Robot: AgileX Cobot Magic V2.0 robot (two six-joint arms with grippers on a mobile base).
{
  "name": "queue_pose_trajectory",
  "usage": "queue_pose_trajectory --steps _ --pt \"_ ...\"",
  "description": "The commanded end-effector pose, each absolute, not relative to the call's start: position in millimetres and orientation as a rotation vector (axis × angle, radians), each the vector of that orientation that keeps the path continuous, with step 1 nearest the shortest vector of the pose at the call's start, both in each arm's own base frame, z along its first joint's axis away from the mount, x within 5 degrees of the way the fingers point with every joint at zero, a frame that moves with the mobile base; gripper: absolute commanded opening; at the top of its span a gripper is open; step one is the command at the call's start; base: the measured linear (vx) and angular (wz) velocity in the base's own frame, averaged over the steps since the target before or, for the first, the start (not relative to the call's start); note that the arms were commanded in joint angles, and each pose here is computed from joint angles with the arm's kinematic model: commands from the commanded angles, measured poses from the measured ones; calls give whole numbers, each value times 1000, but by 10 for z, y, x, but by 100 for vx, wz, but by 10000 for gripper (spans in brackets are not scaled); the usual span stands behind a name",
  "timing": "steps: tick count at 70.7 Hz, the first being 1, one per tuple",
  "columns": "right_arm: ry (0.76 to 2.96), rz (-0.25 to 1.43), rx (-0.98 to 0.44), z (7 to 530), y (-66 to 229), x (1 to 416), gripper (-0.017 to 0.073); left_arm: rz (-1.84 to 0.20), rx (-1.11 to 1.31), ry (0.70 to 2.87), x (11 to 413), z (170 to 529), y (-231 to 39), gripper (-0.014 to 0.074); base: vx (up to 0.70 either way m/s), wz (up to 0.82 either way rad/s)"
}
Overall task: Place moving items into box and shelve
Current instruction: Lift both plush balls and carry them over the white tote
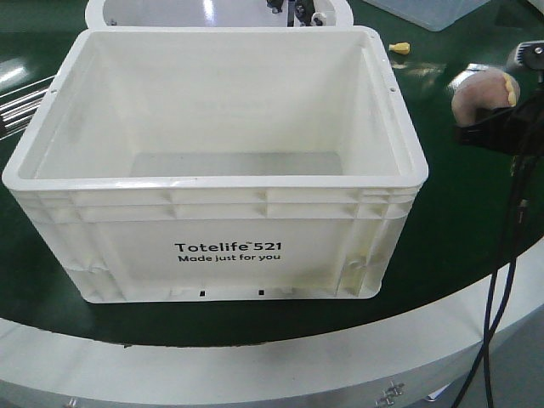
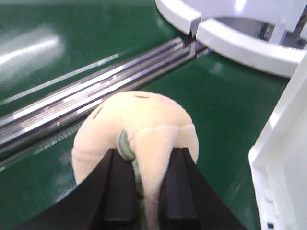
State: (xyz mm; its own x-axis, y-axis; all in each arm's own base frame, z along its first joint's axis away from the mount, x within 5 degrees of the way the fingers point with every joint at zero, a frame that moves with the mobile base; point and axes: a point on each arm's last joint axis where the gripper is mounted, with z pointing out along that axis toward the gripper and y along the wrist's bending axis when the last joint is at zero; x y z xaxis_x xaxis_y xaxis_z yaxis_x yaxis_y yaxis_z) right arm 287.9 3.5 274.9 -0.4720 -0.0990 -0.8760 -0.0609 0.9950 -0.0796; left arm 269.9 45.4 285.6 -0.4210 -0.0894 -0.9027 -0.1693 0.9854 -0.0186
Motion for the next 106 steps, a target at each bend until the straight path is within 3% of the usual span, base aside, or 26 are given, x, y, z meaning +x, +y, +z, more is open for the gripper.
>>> queue_pose_trajectory --steps 1,37,57,85,106 --pt "1866 -79 -104 3137 9 2809 -15 102 -189 1807 2636 3212 444 -28 0 0" --pt "1628 -88 -88 3724 4 2320 -15 80 -208 1580 2272 3682 384 -26 0 0" --pt "1595 -69 -84 3799 31 2237 -15 -16 -106 1577 2286 3703 94 -26 0 0" --pt "1500 181 -417 3825 870 2088 -12 -224 107 1567 2231 3714 -517 -26 0 0" --pt "1487 331 -572 3641 1417 2092 -12 -319 228 1586 2203 3650 -842 -26 0 0"
